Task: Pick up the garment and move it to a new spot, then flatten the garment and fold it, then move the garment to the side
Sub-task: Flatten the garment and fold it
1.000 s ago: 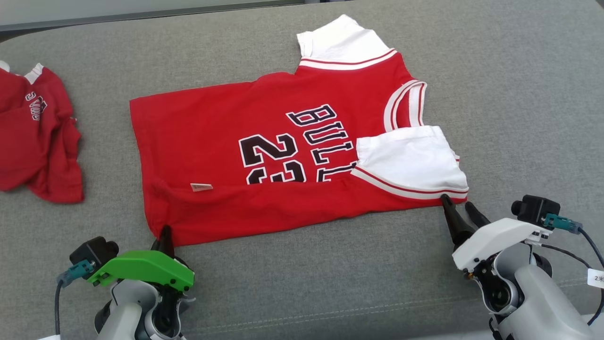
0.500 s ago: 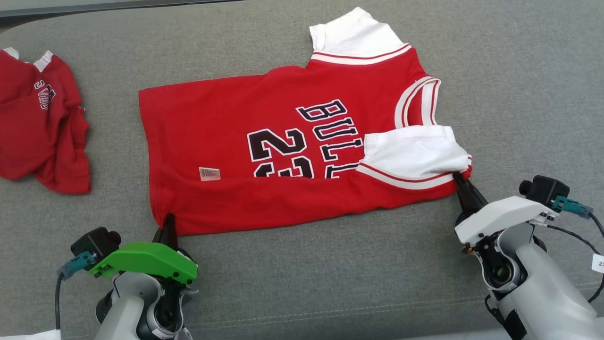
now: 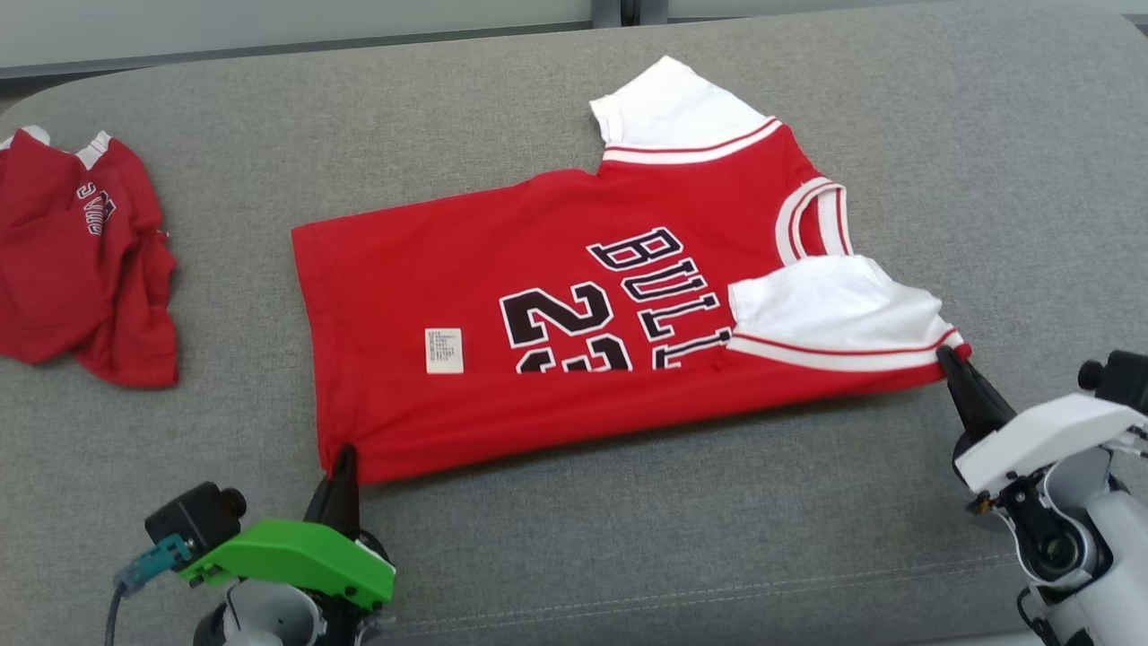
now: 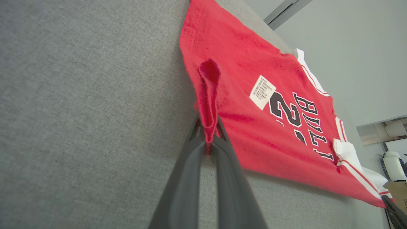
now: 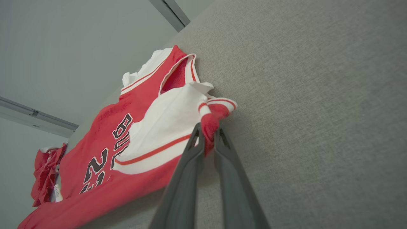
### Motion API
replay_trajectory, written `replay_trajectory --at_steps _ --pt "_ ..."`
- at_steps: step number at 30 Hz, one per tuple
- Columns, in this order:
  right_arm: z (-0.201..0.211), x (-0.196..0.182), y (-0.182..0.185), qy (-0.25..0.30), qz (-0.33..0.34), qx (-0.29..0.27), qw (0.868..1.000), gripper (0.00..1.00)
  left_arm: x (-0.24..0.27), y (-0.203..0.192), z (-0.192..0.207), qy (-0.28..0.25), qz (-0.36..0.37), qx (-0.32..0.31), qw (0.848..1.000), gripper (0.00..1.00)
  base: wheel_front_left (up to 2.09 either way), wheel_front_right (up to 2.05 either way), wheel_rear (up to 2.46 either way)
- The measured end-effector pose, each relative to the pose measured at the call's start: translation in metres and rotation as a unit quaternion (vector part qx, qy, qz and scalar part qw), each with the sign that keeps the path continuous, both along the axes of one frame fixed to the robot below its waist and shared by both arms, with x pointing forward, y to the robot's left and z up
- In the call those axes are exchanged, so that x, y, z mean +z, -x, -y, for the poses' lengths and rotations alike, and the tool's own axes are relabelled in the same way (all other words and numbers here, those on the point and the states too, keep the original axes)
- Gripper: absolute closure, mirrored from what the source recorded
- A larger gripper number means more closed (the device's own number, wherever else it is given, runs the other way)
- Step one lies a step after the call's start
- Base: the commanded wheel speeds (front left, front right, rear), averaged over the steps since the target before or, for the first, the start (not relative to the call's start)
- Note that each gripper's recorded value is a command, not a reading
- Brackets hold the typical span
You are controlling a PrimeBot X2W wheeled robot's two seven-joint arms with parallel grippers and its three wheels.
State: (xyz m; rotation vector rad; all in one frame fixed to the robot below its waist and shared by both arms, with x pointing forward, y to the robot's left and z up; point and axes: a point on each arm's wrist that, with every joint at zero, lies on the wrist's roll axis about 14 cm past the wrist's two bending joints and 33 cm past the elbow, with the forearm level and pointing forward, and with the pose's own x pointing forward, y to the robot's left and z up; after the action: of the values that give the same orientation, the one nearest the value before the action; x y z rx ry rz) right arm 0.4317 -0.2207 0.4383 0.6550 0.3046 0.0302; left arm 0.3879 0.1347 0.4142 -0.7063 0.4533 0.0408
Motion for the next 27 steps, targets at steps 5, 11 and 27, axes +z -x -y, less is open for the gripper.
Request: replay_trajectory --at_steps 5,11,27 --pt "0.007 -0.024 0.027 0.006 -0.040 -0.007 0.999 1.00 -0.026 0.031 0.006 0.007 -0.059 -0.002 0.998 1.00 0.00 0.00 0.00" --pt "0.003 -0.045 0.050 0.000 -0.075 -0.015 0.997 1.00 -0.046 0.045 0.009 0.006 -0.096 -0.003 0.995 1.00 0.00 0.00 0.00" --pt "0.003 -0.060 0.073 0.016 -0.111 -0.017 0.994 0.00 -0.062 0.062 -0.002 -0.038 -0.126 -0.015 0.991 0.00 0.00 0.00 0.00"
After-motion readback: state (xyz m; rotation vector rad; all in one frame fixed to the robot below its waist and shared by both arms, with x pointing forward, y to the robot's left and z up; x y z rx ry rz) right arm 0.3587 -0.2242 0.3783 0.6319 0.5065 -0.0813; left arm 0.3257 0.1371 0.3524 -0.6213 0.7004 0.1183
